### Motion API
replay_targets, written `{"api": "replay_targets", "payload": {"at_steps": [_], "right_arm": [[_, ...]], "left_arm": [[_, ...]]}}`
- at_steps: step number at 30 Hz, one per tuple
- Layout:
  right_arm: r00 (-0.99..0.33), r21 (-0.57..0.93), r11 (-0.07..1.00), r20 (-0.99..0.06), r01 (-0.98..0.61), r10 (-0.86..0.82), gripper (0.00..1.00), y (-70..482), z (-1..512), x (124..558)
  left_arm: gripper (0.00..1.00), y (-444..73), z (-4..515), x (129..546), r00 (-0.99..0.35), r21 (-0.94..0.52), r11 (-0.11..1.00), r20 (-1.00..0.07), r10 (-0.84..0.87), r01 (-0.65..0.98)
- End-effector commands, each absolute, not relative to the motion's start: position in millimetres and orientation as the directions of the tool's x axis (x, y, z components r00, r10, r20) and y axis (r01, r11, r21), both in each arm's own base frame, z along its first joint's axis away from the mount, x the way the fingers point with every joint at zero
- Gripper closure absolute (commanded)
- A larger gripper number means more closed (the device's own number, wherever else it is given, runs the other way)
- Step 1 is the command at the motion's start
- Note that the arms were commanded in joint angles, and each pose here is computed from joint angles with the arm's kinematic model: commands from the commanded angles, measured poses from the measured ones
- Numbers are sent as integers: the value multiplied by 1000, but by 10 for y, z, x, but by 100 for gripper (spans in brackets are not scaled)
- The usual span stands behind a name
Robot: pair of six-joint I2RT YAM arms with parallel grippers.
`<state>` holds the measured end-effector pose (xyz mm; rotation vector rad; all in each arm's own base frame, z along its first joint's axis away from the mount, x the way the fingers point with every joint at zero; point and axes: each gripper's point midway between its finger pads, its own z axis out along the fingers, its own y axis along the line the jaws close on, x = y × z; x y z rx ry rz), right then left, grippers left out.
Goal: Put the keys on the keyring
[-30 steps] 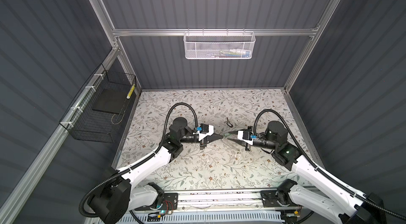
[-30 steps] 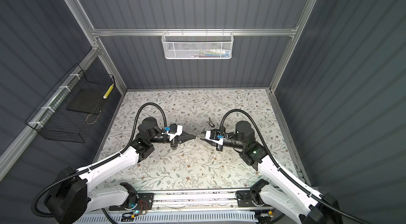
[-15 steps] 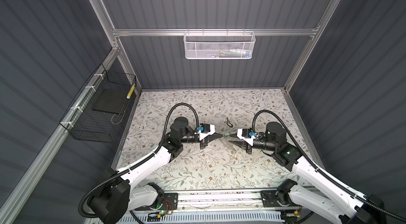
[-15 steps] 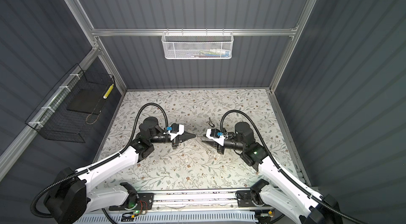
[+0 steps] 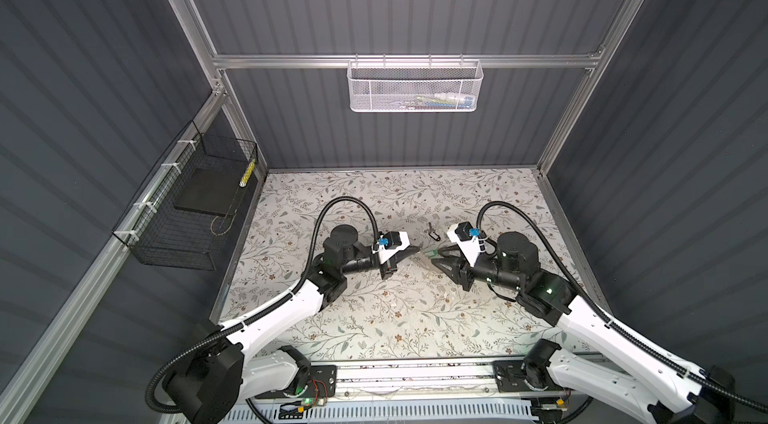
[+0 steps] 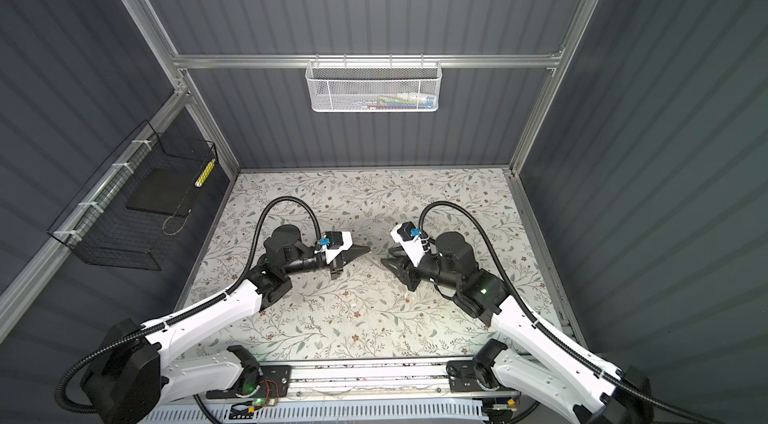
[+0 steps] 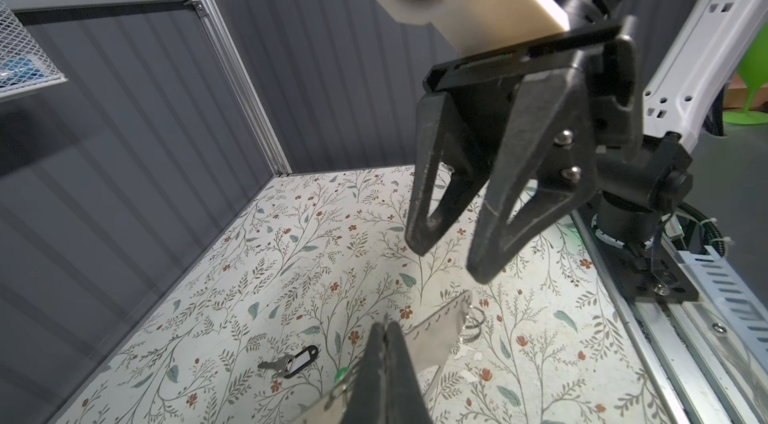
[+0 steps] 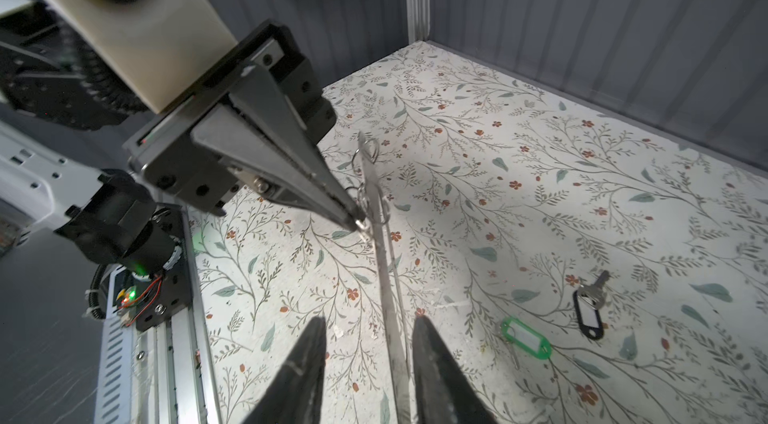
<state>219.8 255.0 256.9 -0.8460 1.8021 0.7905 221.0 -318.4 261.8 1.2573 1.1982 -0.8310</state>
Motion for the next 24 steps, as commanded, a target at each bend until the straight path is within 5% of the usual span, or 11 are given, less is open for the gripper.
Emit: {"api": "replay_targets", "payload": {"at_steps": [1,24], "right_arm": [[-372,154,654,-904,-741,-209,62,2506,2530,2367],[-392,145,620,-875,-771,-283,62,2653,2305,2296]], "left_arm": [[100,-3182,2741,2220,262,283,202,-957,125,937],[100,-3186,2851,2230,282,304,223,-951,125,926]]}}
